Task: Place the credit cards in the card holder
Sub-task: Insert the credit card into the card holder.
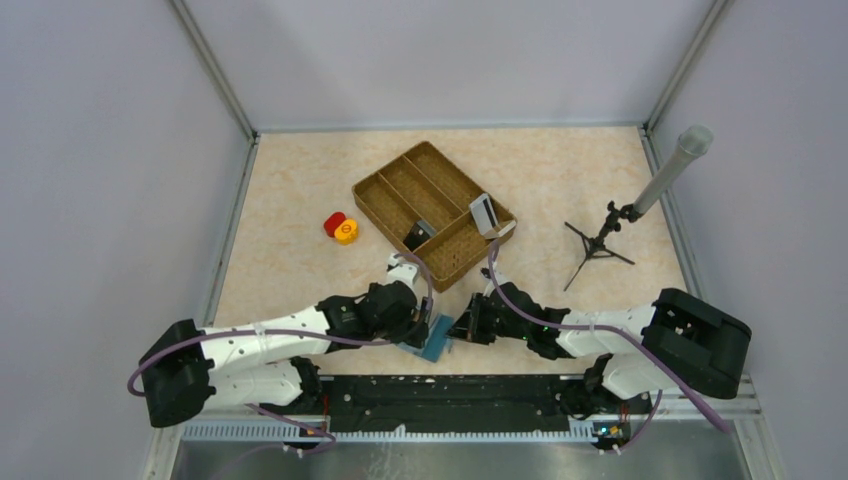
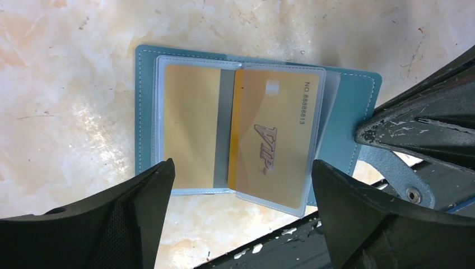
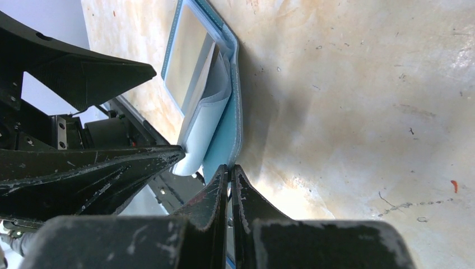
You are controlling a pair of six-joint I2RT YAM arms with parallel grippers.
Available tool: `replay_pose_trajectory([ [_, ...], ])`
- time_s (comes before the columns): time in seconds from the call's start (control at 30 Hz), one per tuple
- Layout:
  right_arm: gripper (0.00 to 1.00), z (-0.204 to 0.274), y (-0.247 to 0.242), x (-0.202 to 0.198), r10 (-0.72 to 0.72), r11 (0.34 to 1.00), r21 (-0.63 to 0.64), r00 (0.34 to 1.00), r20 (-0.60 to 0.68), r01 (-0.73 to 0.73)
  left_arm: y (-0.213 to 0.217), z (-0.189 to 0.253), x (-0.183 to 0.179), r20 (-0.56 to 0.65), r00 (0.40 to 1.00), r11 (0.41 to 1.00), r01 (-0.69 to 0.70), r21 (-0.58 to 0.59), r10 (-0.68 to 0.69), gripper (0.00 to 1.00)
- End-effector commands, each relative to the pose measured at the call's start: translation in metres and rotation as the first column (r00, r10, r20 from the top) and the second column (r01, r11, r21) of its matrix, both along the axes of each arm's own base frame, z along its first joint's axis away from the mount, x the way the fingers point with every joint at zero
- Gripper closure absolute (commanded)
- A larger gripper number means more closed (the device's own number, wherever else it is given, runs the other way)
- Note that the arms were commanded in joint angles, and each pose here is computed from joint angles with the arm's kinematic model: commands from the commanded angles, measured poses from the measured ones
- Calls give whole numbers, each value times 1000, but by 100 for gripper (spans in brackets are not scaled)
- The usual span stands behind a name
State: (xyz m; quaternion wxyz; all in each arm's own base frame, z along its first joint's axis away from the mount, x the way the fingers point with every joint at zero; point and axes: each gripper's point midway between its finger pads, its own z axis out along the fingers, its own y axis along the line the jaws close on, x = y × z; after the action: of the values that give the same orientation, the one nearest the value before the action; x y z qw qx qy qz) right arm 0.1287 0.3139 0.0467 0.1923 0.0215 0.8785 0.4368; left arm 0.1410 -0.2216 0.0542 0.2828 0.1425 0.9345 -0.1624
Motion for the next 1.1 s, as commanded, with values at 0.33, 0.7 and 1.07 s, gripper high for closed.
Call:
replay_pose_trajectory([
  [0.33,100,5,4,6,-8,1000,12,1000,20,8,20,9,10,65,997,996,-48,78,43,2],
  [0.7,100,3,3,6,-12,1000,8,1000,17,12,34,15,15,101,992,988,-87,127,74,1],
  [1.07,100,2,3,6,-11,1000,8,1000,15,11,49,21,20,122,979,967,-183,175,163,1],
])
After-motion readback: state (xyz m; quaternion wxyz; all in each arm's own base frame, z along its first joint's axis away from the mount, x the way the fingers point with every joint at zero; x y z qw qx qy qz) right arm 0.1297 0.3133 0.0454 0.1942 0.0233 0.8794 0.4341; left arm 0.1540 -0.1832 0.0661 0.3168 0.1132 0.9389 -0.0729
